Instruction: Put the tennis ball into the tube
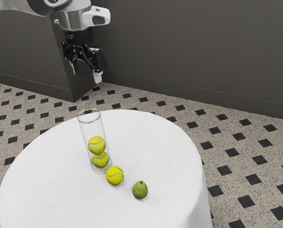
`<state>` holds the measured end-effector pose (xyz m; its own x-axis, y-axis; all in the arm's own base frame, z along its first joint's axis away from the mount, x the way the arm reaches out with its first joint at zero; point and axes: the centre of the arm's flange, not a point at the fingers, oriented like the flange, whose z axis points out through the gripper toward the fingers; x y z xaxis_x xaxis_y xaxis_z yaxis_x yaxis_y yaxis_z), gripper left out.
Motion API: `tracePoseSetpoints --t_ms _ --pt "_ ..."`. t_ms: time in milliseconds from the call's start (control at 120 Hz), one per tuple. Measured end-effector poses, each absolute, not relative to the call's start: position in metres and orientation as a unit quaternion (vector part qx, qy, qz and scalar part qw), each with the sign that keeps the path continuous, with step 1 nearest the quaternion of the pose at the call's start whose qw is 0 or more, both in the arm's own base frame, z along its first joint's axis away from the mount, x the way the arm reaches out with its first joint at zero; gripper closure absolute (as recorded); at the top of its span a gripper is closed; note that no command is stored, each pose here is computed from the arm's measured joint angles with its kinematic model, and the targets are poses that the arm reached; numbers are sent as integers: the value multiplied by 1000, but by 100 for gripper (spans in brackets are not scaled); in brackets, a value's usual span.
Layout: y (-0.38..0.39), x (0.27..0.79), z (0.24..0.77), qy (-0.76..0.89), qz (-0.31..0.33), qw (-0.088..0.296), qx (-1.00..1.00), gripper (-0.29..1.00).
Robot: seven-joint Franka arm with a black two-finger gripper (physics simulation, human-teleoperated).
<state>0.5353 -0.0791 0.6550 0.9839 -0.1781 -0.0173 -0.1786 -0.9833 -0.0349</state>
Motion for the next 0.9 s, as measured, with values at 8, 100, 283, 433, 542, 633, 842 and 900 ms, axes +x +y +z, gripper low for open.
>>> tracePoseSetpoints --t_ms 8,100,283,433,542,633,842,900 --pt "-79 535 655 90 6 18 -996 0" --pt "-80 538 655 90 0 18 -996 0" --pt "-68 533 662 79 -11 15 -997 0" --pt "17 522 653 -85 -23 15 -996 0" --pt "11 509 647 -197 -43 11 -979 0" --pt "-12 494 631 -266 -48 7 -963 0" --pt "-41 474 571 -398 -47 12 -916 0" --pt "-51 473 559 -422 -53 9 -905 0"
